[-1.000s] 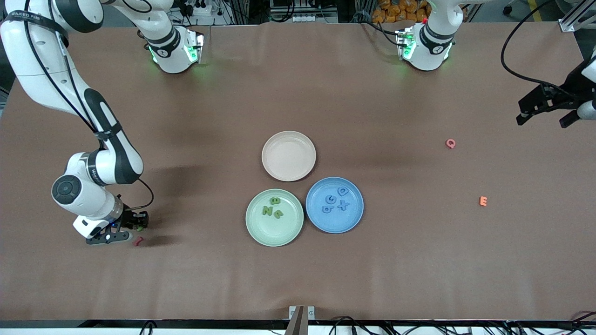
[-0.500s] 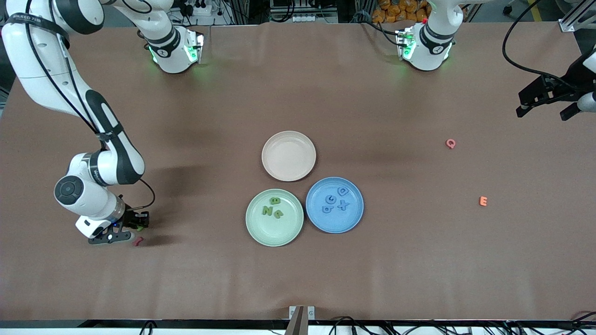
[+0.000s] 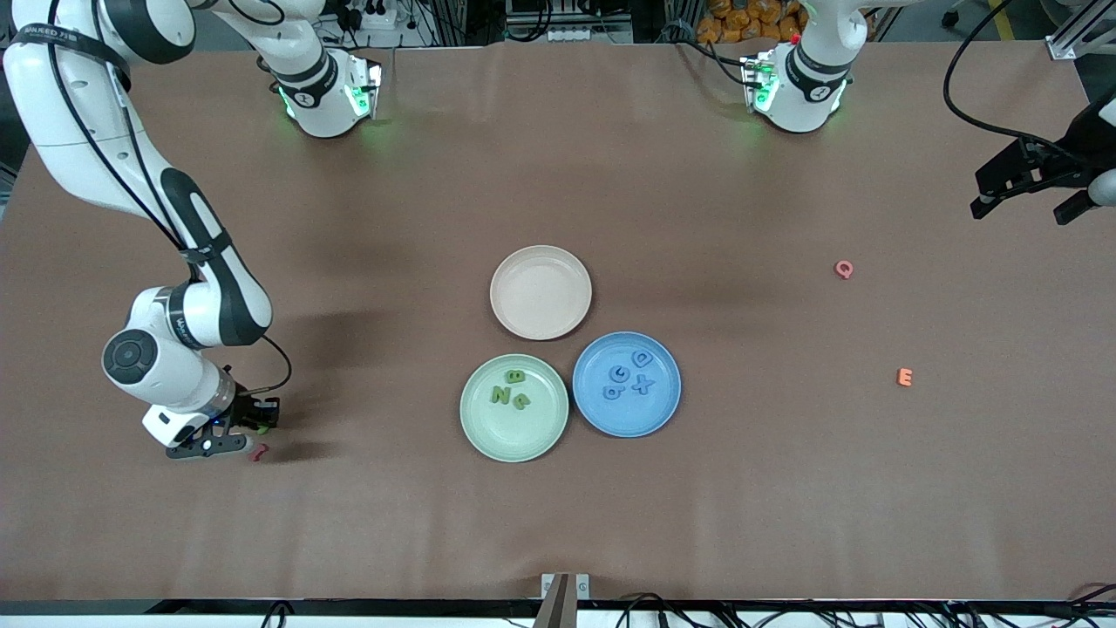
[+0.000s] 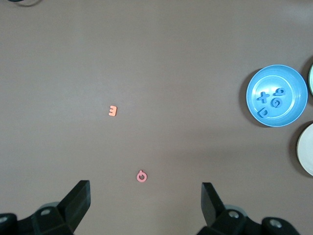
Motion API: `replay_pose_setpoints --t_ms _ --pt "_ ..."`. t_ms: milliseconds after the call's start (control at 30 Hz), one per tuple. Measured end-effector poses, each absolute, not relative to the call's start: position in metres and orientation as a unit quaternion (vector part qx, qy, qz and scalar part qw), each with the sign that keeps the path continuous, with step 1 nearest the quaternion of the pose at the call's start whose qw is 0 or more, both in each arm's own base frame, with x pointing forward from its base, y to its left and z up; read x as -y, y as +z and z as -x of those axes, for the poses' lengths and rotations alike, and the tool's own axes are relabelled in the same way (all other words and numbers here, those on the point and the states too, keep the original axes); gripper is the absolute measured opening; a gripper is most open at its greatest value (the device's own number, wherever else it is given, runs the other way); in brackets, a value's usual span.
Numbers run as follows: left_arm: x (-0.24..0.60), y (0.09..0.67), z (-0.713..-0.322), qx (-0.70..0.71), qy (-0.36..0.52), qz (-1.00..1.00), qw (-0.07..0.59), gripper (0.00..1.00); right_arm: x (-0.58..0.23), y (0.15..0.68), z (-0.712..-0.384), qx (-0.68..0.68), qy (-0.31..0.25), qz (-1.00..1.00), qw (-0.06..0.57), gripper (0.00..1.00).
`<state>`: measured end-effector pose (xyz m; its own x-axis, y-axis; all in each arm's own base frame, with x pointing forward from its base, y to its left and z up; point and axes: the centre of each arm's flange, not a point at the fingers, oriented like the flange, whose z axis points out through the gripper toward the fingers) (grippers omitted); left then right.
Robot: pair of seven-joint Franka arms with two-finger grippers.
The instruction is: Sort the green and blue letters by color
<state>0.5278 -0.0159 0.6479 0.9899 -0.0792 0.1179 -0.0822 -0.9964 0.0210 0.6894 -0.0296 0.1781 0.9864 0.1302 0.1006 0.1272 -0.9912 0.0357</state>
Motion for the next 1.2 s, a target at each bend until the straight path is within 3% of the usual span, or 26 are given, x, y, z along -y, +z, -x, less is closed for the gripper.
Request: replay_pose_setpoints --t_ms 600,1200 --pt "0.015 0.647 -0.528 0.039 0.058 -0.997 0.013 1.0 -0.07 0.23 -0.705 0.018 0.023 -0.999 -0.029 0.3" --pt "0.014 0.632 -0.536 0.038 0.042 -0.998 0.013 1.0 -0.233 0.273 -0.687 0.13 0.012 -0.991 -0.044 0.3"
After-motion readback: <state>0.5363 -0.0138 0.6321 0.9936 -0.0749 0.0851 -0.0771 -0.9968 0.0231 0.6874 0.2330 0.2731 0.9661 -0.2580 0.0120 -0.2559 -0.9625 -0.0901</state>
